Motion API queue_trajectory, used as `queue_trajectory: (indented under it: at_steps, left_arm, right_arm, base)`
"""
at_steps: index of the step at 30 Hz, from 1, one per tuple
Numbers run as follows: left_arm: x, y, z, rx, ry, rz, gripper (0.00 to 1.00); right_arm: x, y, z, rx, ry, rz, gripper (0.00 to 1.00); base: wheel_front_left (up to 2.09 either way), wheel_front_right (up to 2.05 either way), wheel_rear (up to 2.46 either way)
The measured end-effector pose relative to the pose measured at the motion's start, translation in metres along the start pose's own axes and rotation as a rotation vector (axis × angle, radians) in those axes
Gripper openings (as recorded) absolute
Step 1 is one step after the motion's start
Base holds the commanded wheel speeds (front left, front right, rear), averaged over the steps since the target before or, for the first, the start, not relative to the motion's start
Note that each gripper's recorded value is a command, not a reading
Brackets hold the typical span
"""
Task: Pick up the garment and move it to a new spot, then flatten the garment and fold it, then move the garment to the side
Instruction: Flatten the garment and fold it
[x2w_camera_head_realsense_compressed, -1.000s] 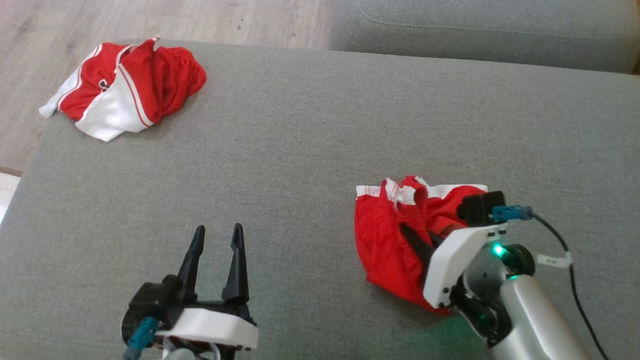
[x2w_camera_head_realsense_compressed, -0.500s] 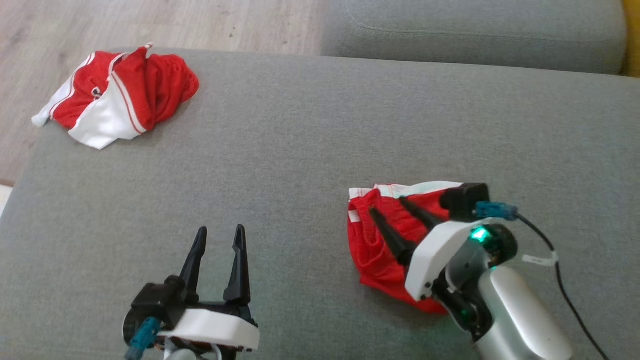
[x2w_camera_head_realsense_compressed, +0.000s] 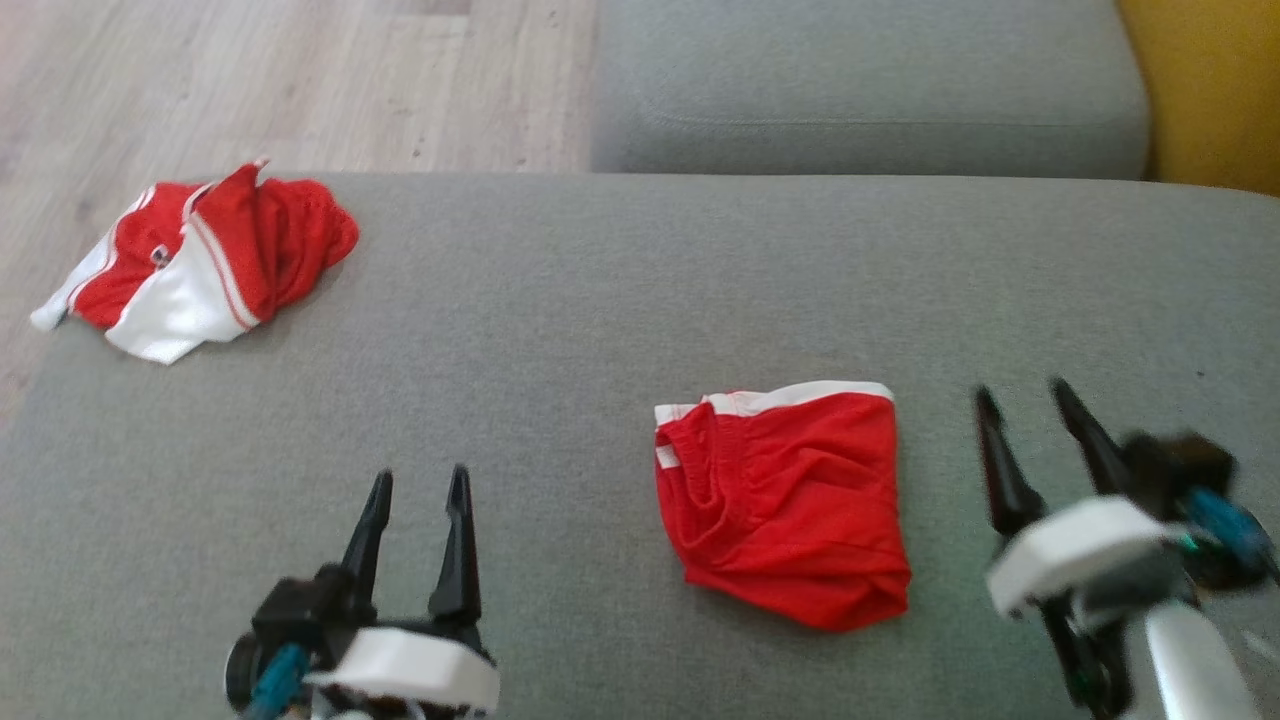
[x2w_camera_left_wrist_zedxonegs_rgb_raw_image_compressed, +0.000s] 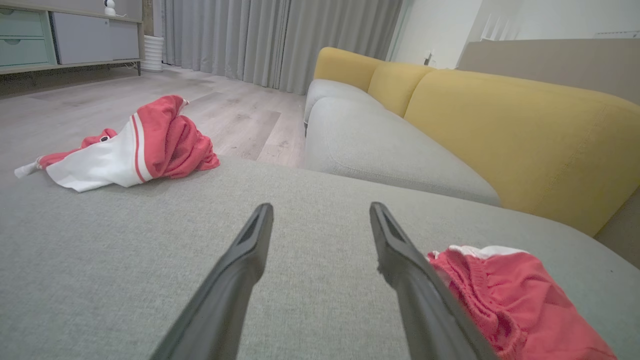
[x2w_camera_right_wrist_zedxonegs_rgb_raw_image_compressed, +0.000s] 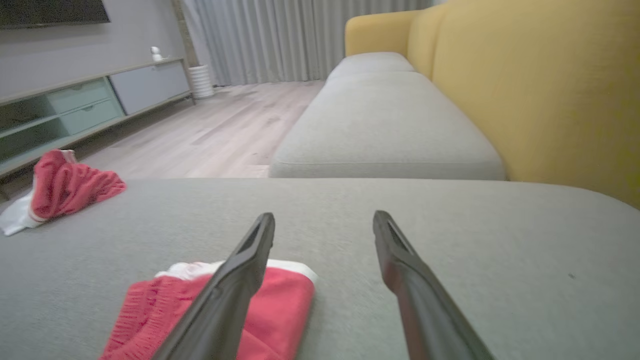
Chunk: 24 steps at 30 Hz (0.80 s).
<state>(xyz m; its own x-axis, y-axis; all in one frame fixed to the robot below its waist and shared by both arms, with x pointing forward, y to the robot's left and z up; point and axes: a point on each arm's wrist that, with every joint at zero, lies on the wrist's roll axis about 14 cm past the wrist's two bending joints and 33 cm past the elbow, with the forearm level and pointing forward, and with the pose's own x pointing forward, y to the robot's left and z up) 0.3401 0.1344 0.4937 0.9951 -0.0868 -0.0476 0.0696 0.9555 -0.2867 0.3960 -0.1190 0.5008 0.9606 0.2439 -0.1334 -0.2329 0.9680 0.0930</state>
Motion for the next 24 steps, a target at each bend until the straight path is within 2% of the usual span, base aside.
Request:
queue_trajectory:
  at_steps: [4,7,14,24]
  left_arm:
    - [-0.01,0.006,-0.012,0.012,0.031,0.016,1.0]
    - [-0.016,0.011,-0.018,0.022,0.05,0.031,1.0]
    - [-0.021,0.015,-0.027,0.027,0.074,0.048,1.0]
    - [-0.023,0.019,-0.031,0.031,0.089,0.057,1.0]
  right_arm:
    - [-0.025,-0.023,-0.008,-0.014,-0.005,-0.081,1.0]
    - [-0.035,-0.028,-0.01,-0.025,-0.014,-0.102,1.0]
    - [-0.047,-0.021,-0.024,-0.007,0.011,-0.087,1.0]
    - [-0.045,-0.015,-0.028,0.012,0.016,-0.07,1.0]
  base:
    - [0.0,0.0,0.0]
    - [0.0,0.0,0.0]
    - [0.0,0.0,0.0]
    - [0.0,0.0,0.0]
